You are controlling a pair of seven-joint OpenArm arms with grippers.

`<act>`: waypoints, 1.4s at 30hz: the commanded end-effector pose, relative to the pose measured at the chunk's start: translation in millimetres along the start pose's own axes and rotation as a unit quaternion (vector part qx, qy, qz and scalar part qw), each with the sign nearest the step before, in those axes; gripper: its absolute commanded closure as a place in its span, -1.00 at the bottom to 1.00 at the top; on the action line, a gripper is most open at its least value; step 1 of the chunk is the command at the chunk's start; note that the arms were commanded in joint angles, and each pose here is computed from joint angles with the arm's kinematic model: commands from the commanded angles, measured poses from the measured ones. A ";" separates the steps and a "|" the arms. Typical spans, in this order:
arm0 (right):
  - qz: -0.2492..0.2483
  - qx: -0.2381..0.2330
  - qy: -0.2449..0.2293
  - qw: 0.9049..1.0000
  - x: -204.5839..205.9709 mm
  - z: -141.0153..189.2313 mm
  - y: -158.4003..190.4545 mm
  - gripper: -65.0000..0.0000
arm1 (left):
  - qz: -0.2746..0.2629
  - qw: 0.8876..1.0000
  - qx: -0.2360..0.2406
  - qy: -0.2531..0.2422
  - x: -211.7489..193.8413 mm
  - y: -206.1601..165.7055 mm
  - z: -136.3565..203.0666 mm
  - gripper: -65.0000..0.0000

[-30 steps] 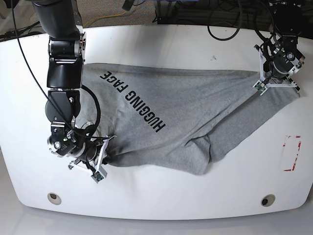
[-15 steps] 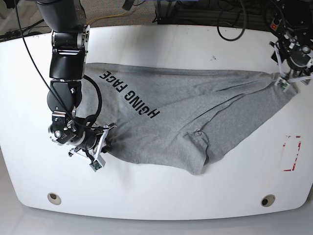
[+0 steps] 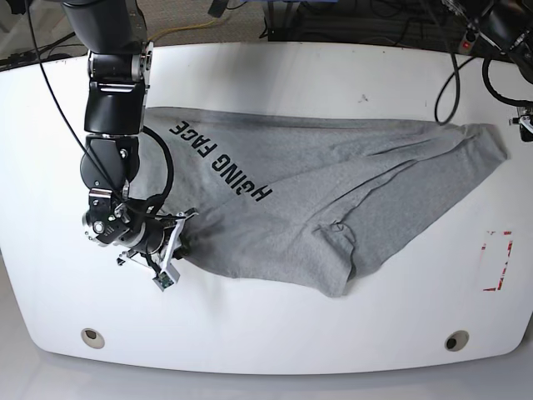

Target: Fold the T-shirt properly

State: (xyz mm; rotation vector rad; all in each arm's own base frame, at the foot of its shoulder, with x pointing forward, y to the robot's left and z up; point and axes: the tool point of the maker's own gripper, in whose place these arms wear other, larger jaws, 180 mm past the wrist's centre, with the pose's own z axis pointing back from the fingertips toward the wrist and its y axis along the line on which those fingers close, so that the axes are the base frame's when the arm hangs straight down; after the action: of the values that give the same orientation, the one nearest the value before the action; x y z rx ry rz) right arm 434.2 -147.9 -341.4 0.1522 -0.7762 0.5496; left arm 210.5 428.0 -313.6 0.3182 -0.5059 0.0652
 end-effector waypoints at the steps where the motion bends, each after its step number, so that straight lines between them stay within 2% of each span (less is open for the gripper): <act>1: 0.006 -0.011 -0.035 0.999 25.5 9.5 -11.4 1.00 | 0.069 0.997 -0.031 0.005 -8.4 9.4 -17.0 -0.18; 6: 0.003 -0.008 -0.029 1.000 17.8 7.6 -8.4 1.00 | 0.128 0.988 -0.085 0.013 -25.7 -3.0 -38.5 -0.18; 16: 0.002 -0.006 -0.026 1.000 15.1 6.7 -6.5 1.00 | 0.179 0.970 -0.161 -0.032 -16.9 -27.3 -51.4 -0.18; 25: 0.002 -0.006 -0.026 1.000 15.1 6.7 -6.5 1.00 | 0.188 0.965 -0.169 -0.066 11.8 -27.8 -51.2 -0.18; 30: -0.006 0.003 -0.036 0.999 18.2 6.6 -3.2 1.00 | 0.219 0.952 -0.206 -0.054 9.3 -45.0 -69.3 -0.18; 33: -0.014 0.012 -0.046 0.999 21.4 7.8 -1.5 1.00 | 0.226 0.949 -0.216 -0.046 6.2 -50.0 -73.8 -0.18; 42: -0.016 0.014 -0.048 0.999 22.4 7.6 -0.3 1.00 | 0.202 0.952 -0.226 -0.047 12.6 -64.7 -78.6 -0.17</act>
State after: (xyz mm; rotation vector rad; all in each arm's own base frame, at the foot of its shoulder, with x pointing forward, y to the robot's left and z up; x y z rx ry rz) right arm 428.4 -138.9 -343.9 0.2237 -0.7873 0.5255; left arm 258.8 387.1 -399.9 -0.2525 -0.6324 0.3501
